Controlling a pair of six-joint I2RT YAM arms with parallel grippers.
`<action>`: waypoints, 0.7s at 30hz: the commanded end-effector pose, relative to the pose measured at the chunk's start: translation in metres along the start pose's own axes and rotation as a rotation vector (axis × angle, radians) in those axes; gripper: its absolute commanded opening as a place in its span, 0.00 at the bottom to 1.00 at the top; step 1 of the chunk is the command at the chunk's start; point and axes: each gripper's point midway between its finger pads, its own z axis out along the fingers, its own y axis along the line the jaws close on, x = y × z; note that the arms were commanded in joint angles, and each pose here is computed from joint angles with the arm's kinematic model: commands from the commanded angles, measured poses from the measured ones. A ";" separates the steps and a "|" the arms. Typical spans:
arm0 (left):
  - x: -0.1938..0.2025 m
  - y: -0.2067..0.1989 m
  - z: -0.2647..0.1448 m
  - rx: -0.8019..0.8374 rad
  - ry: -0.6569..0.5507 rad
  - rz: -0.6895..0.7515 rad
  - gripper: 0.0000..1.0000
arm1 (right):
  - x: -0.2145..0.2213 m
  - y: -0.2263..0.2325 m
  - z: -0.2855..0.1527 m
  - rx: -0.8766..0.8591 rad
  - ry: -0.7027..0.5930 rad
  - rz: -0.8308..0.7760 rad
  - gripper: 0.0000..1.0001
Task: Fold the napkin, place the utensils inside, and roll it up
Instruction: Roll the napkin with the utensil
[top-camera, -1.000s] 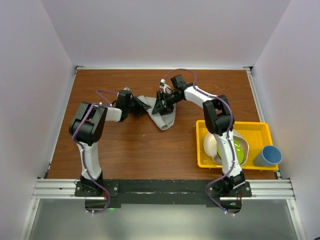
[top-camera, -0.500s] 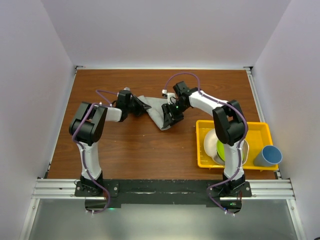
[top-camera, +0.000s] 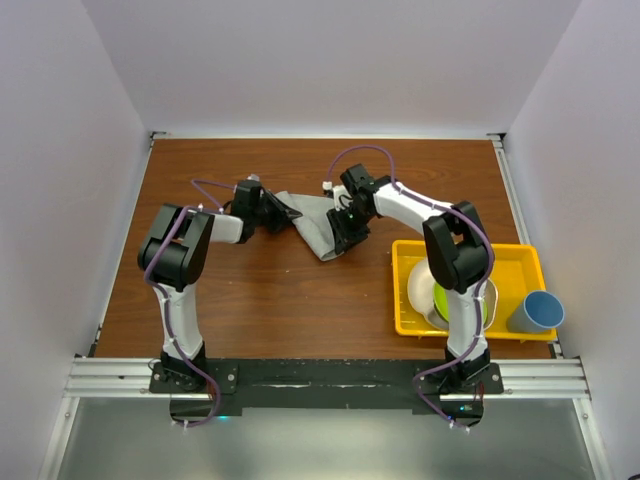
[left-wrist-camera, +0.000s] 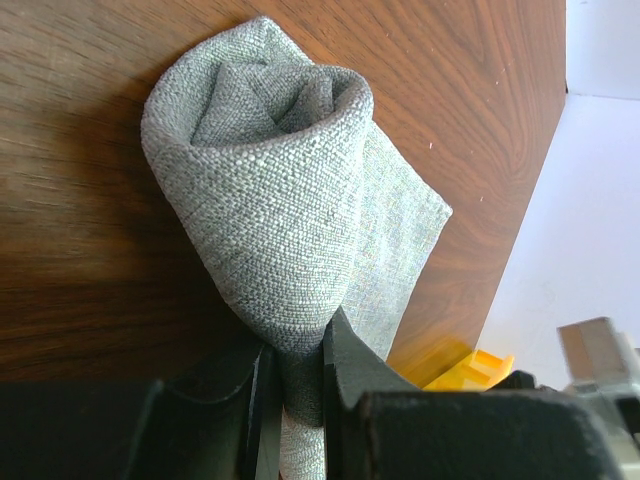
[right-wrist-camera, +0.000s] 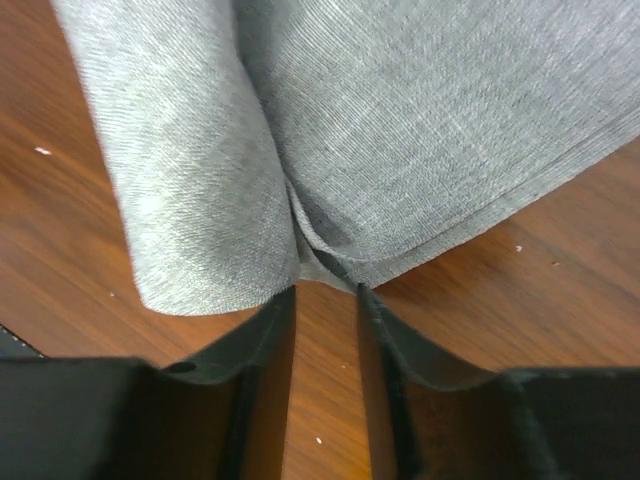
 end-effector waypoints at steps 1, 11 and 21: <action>0.010 0.046 -0.001 -0.138 0.036 -0.040 0.00 | -0.060 0.048 -0.058 -0.078 -0.207 -0.062 0.40; 0.008 0.045 -0.001 -0.150 0.032 -0.052 0.00 | -0.065 0.062 -0.017 -0.204 -0.181 0.006 0.29; 0.011 0.043 -0.003 -0.170 0.056 -0.070 0.00 | -0.023 0.003 0.019 0.042 -0.092 -0.022 0.25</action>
